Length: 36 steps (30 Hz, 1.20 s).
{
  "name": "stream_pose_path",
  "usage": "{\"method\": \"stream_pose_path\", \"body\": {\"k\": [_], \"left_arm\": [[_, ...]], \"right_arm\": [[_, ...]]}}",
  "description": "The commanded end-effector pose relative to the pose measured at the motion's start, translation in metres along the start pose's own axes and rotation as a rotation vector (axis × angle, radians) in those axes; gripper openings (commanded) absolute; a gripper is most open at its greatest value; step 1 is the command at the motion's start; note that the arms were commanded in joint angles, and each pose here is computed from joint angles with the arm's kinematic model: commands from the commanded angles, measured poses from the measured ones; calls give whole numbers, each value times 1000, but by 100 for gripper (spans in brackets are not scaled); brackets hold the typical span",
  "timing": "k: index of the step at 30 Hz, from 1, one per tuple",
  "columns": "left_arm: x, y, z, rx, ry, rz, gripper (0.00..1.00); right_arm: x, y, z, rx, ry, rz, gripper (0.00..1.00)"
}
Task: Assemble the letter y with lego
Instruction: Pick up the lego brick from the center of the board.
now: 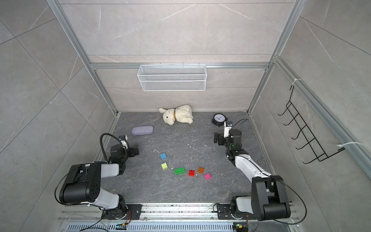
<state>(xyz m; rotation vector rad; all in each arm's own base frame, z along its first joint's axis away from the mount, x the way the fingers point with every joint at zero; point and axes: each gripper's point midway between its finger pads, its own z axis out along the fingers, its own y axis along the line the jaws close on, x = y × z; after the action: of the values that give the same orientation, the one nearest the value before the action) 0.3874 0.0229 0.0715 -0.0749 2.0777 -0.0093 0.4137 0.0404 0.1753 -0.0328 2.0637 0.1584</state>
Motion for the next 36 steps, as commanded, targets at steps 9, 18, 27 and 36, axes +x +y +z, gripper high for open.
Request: {"method": "stream_pose_path", "body": {"k": [9,18,27,36], "left_arm": [[-84,-20,-18,110,233,-16,95],[-71,-99,-48,277,390,37,93],[-24,-109,-52,342,450,39,93],[-22,-100,-54,342,447,0,93]], "right_arm": [[60,46,-50,33,587,211,100],[131,88,-111,151,870,311,79],[184,132,-111,140,985,355,62],[205,143,-89,138,1005,396,55]]}}
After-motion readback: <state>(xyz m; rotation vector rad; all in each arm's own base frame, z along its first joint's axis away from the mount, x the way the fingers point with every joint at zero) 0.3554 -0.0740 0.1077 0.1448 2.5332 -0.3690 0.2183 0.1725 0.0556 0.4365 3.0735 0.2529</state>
